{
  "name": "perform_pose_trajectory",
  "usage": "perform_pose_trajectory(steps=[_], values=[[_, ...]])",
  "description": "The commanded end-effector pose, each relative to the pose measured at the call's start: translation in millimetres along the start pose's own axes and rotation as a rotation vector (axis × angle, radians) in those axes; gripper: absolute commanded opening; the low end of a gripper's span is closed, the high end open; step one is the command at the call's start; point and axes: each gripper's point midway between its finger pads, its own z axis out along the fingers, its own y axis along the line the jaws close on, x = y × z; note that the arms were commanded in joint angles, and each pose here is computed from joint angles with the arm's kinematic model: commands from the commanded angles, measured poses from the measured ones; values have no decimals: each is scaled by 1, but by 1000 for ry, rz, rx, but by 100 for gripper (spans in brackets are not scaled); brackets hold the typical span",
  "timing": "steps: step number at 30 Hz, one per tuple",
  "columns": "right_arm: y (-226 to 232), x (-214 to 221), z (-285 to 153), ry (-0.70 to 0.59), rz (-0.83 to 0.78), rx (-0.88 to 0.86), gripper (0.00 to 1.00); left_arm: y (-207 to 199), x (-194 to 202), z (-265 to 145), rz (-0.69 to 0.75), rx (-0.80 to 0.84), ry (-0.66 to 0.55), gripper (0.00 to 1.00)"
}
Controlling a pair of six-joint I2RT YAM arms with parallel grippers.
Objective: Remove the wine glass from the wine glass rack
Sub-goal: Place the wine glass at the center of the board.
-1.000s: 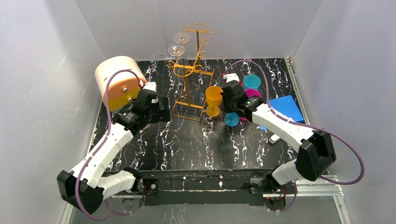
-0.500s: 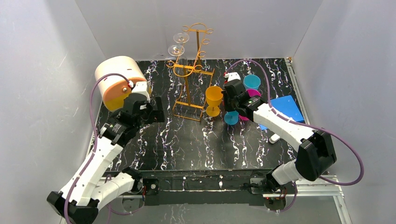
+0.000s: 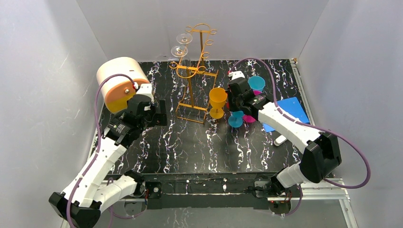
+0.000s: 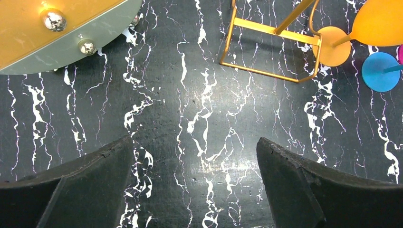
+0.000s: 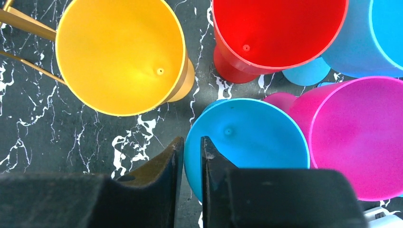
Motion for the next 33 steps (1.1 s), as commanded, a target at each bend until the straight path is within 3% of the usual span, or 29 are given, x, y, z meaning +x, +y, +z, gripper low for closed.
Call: perform_pose_trajectory(steps=[1,13,18,23,33], values=[[5,-22,-10,-37,-12,-29,28,4,-9,-9,5,-9,-23,98],[17,-39,-29,-70,-12,-107,29,5,-18,-23,60,13,-33,98],[27,-50,-49,-97,-5,-184,29,-12,-16,-18,101,77,68,98],[37,-53,-73,-120,7,-273,45,-21,-45,-24,83,121,15,98],[54,-46,-121,-157,94,-455,55,-21,-84,-20,-1,113,-42,98]])
